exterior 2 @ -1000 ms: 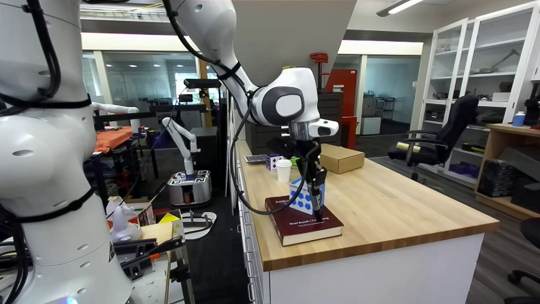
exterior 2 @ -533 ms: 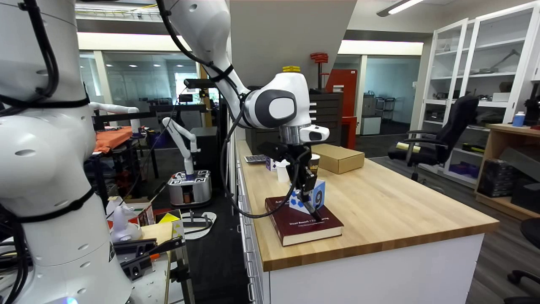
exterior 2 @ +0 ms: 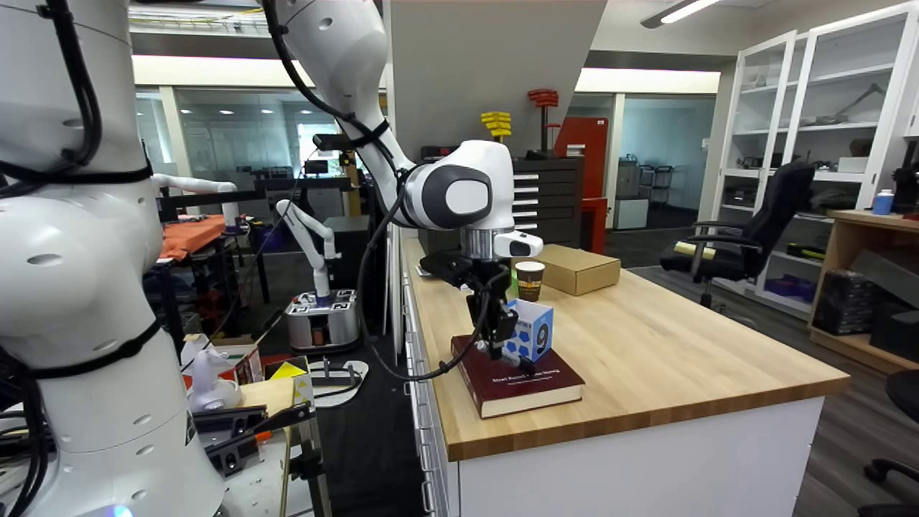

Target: Take the black marker out of the blue and white box and place it on top of the maroon book

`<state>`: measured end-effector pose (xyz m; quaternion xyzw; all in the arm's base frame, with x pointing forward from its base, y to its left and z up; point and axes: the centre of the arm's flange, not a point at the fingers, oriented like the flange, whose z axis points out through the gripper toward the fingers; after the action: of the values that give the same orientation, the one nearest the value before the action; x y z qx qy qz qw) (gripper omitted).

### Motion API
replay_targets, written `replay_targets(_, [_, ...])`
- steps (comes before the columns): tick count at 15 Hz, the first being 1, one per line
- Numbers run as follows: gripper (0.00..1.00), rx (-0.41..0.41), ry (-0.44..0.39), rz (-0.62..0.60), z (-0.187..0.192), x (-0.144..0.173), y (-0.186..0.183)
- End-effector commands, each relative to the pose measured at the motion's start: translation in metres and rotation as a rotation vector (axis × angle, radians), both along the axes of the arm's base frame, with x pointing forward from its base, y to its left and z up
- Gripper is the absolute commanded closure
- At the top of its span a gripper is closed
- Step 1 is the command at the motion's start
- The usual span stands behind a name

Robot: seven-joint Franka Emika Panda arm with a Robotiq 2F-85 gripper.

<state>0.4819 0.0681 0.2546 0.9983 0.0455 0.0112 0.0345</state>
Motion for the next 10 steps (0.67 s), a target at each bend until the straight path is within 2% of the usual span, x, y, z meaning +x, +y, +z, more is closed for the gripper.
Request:
replay_targets(1, [0.93, -0.001, 0.038, 0.028, -0.004, 0.003, 0.006])
replay_targets(10, [0.93, 0.001, 0.109, 0.072, -0.033, 0.022, 0.012])
